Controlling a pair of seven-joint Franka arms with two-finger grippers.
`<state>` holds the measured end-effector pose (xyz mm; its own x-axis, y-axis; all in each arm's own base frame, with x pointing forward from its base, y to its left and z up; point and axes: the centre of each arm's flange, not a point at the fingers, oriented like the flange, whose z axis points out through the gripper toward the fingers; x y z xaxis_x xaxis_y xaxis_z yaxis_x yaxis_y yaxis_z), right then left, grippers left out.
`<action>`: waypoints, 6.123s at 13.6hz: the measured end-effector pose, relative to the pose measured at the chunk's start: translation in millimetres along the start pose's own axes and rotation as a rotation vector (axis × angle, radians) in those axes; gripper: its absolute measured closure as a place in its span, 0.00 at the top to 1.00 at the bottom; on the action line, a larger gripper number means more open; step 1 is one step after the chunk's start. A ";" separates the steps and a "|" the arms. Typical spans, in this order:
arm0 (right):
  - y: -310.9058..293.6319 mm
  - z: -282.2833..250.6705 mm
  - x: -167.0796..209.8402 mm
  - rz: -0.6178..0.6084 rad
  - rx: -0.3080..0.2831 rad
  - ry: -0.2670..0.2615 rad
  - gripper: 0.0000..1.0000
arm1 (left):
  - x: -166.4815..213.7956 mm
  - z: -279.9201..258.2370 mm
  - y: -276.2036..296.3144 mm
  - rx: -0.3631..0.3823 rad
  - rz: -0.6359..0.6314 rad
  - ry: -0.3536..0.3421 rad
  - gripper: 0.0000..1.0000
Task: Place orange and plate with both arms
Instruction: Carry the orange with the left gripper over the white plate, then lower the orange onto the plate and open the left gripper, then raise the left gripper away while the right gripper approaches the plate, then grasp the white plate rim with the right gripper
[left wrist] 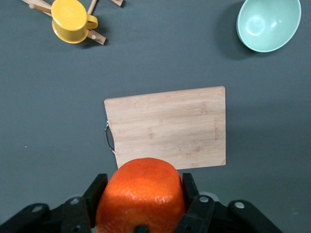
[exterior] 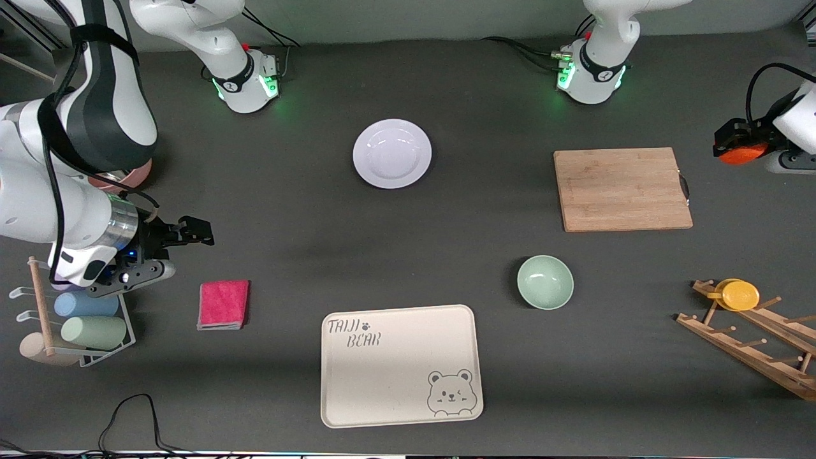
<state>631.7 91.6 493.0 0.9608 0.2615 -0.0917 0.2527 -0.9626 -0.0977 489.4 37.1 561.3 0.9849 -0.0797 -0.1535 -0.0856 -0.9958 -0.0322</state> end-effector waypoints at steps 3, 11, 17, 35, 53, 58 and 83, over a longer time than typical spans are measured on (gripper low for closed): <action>0.2 1.8 0.4 0.002 0.005 -0.003 1.00 | 6.5 -7.4 57.4 0.020 -0.031 0.004 0.67; 0.0 11.7 1.8 0.035 0.120 -0.009 1.00 | -8.7 -12.4 318.4 0.036 -0.178 0.058 0.67; 19.3 30.7 -3.8 0.113 0.267 -0.023 1.00 | -58.0 12.4 516.1 0.006 -0.270 0.102 0.67; 108.6 167.0 -24.8 0.005 0.949 -0.026 1.00 | -145.4 315.0 676.0 0.006 -0.317 0.116 0.67; 92.4 288.7 -98.9 0.145 1.142 -0.182 1.00 | -129.7 353.7 670.1 -0.007 -0.317 0.136 1.00; 82.9 302.8 -134.1 0.171 1.179 -0.207 1.00 | -131.0 236.5 657.1 -0.008 -0.310 0.191 1.00; -1.2 407.6 -285.0 0.104 1.294 -0.097 1.00 | 51.8 -51.8 24.4 -0.106 -0.170 0.065 1.00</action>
<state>311.2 47.0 115.4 0.9435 0.2464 -0.2218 -0.1664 -0.2266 -0.9597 546.1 6.4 603.7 0.9917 0.0910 -0.0907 0.0960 -0.9940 0.0526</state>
